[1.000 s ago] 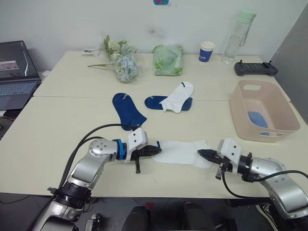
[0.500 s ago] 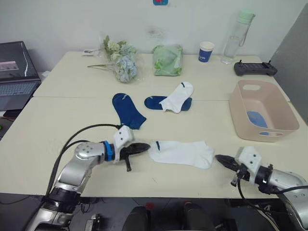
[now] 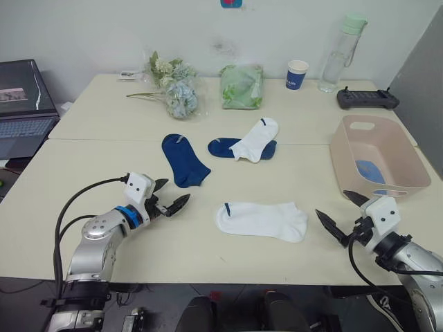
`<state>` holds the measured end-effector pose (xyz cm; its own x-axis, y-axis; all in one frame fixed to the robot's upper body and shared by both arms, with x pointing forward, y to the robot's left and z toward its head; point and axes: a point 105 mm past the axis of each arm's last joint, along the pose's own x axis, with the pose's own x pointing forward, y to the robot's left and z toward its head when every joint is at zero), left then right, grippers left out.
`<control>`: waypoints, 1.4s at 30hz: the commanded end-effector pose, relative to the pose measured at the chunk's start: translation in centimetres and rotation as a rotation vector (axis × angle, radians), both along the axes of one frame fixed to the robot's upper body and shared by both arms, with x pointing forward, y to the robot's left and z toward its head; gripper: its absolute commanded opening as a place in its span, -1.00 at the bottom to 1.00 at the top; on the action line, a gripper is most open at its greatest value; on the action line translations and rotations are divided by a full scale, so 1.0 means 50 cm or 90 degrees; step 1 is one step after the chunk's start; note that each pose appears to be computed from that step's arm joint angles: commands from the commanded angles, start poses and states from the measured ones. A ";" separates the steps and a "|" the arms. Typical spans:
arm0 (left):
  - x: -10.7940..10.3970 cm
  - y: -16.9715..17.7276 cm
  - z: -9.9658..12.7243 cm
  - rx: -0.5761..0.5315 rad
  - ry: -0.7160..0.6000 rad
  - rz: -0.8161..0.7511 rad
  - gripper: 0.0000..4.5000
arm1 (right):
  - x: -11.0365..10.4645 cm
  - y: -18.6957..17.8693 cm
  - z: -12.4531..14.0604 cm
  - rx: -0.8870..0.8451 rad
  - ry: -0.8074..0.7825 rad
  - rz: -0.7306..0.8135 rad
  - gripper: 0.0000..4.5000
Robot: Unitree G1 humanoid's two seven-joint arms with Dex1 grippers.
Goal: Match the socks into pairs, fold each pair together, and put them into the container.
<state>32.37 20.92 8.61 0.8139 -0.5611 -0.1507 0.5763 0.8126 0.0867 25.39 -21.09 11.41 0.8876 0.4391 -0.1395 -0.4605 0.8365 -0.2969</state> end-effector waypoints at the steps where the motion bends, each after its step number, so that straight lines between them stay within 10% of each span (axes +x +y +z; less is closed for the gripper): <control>1: 0.005 -0.025 0.051 0.007 -0.065 -0.024 0.98 | 0.009 0.005 0.025 0.002 -0.035 0.001 1.00; 23: 0.216 -0.334 0.074 0.292 -0.191 -0.157 0.98 | 0.066 0.072 0.067 0.013 -0.097 -0.026 1.00; 37: 0.241 -0.335 0.087 0.277 -0.187 -0.113 -0.99 | 0.061 0.089 0.078 0.014 -0.102 -0.025 1.00; 42: 0.247 -0.331 0.112 0.255 -0.212 -0.095 -0.99 | 0.068 0.100 0.079 0.019 -0.101 -0.013 1.00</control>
<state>44.36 5.00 11.55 0.7668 -0.6053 -0.2137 0.6072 0.5761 0.5472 28.91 -16.59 13.92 0.9127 0.4072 -0.0339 -0.3960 0.8610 -0.3192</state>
